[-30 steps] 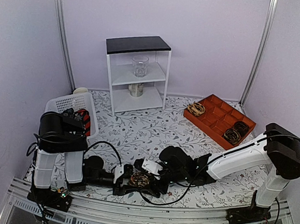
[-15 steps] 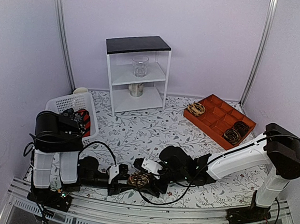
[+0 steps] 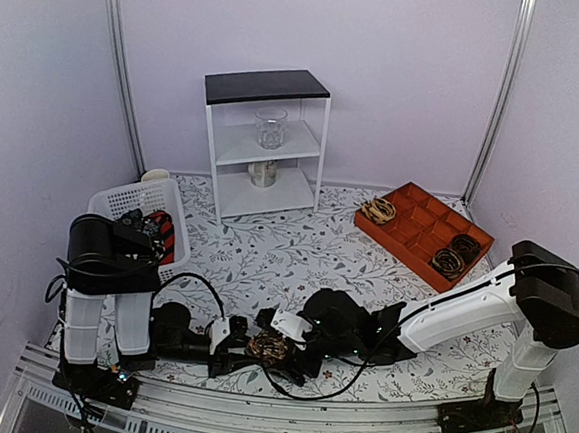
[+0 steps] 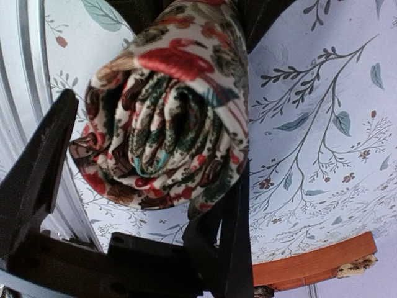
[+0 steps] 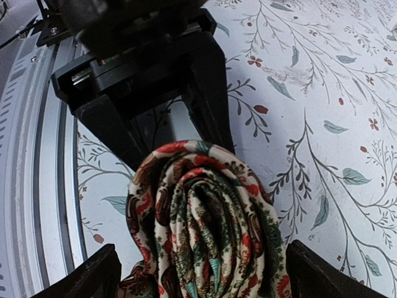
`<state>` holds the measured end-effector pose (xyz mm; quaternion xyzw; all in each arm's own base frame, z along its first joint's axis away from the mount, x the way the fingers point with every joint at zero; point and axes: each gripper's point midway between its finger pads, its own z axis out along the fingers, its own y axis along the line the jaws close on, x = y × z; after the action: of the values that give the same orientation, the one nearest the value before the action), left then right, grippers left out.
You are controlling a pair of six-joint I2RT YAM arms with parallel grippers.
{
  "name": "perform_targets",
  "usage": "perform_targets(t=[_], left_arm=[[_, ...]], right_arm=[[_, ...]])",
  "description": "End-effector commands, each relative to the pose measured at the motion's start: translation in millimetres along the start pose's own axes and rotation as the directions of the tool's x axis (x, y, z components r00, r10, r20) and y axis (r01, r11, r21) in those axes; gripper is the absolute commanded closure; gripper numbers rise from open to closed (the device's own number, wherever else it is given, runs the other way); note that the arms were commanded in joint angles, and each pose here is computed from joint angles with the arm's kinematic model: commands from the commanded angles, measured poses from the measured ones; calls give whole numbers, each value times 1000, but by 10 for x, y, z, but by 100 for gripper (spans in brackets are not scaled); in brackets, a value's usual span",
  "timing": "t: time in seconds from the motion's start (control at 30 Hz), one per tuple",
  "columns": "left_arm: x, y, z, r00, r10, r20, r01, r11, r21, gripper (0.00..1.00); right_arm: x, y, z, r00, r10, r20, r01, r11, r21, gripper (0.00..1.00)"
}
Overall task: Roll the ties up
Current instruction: Roll the tie at the center of the board.
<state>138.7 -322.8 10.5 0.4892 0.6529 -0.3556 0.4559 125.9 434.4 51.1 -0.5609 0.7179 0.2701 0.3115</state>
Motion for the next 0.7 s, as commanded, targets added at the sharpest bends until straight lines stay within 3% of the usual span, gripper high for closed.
perform_targets(t=[0.0,0.1,0.23,0.47,0.67], left_arm=[[-342,51,-75,986,-5,167,9,1000,-24,61],[-336,40,-61,986,-8,166,10,1000,-14,61],[-298,41,-40,988,-14,156,16,1000,-12,62],[-274,61,-56,989,-15,149,20,999,-27,60],[-333,123,-173,986,-37,160,49,996,-73,46]], right_arm=[[-29,-106,29,1000,-3,17,1,997,76,11],[-63,-94,47,999,-17,32,15,998,67,19],[-47,-74,100,999,-31,24,29,998,53,44],[85,14,135,1000,-23,-5,23,1000,0,53],[163,-23,116,999,1,-37,0,1000,23,50]])
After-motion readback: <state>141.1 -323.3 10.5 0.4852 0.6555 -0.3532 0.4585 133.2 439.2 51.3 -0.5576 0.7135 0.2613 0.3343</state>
